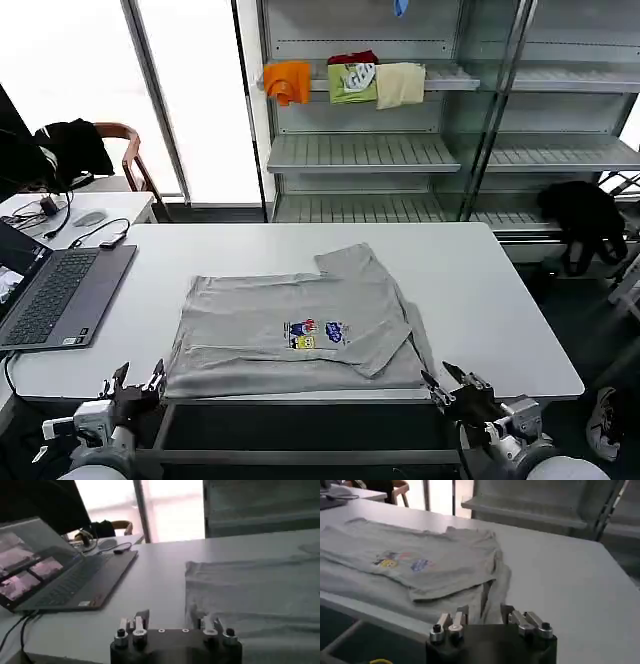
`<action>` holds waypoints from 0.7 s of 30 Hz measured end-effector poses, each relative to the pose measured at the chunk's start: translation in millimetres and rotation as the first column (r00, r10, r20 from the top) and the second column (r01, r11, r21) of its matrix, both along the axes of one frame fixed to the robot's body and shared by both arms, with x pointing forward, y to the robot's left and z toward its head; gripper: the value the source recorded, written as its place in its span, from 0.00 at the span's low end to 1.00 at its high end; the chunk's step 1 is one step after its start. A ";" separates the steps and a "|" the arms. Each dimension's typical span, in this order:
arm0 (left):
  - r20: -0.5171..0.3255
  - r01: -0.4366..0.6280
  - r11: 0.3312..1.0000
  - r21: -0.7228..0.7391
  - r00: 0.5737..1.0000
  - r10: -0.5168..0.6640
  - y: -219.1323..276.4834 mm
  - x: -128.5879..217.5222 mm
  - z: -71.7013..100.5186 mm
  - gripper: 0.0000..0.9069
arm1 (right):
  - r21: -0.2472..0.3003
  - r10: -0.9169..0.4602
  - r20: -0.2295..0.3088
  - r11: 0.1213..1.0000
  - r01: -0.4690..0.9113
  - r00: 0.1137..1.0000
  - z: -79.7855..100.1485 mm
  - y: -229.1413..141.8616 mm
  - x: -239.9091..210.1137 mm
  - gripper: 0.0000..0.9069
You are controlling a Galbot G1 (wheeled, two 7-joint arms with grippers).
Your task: Fold and organize the clothes.
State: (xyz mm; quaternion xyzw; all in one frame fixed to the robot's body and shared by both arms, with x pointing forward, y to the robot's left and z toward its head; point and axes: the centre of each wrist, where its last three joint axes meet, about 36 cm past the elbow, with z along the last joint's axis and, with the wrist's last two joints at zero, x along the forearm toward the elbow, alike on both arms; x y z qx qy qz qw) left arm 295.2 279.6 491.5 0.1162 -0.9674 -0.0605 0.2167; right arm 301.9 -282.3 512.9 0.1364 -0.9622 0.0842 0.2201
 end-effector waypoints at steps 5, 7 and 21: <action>0.087 0.057 0.998 -0.021 0.995 -0.055 0.9 14.7 14.4 1.00 | 0.006 0.007 0.080 1.000 -0.007 0.997 13.0 -7.1 27.0 1.00; 0.122 0.086 0.996 -0.030 0.989 -0.082 3.9 23.8 18.2 1.00 | 0.017 0.008 0.107 1.000 -0.010 0.994 14.7 -10.2 46.1 1.00; 0.204 0.237 0.965 -0.108 0.956 -0.212 40.7 117.8 23.5 1.00 | 0.094 0.004 0.139 0.995 -0.017 0.990 4.5 13.9 239.1 1.00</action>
